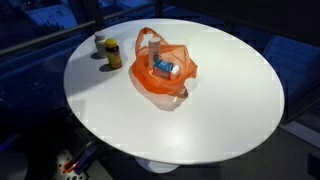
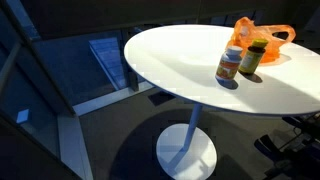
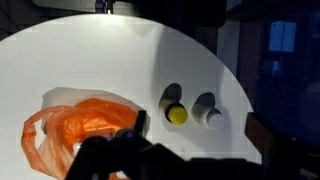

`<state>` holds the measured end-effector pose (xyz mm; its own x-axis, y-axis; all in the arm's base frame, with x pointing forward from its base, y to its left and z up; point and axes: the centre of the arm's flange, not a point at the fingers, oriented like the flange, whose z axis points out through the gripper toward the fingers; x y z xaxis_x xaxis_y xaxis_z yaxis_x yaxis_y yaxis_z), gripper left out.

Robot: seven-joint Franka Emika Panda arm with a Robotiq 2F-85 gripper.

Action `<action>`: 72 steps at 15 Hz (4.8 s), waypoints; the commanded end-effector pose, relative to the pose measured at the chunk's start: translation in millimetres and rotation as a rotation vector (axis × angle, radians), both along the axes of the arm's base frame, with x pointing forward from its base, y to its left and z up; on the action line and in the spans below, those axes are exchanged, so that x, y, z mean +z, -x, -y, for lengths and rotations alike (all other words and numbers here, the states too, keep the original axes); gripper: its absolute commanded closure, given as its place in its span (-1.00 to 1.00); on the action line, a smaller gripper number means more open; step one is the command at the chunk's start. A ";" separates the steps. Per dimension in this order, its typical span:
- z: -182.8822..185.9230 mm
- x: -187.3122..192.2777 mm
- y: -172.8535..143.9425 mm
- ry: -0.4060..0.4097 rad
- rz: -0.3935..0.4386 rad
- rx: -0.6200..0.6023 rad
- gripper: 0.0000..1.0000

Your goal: Put the yellow bottle in the plastic bag

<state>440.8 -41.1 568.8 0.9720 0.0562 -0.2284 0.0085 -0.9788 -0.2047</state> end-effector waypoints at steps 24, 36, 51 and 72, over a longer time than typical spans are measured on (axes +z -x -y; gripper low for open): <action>-58.4 -87.7 1.0 0.057 0.236 0.025 -1.00; -78.6 -128.9 -5.8 0.090 0.235 0.071 -1.00; -94.6 -206.6 -20.8 0.163 0.188 0.153 -1.00; -98.0 -222.9 -25.5 0.186 0.195 0.209 -0.23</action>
<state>463.9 55.0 345.6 0.9727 0.2168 -0.0826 0.2166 -0.9762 -0.0105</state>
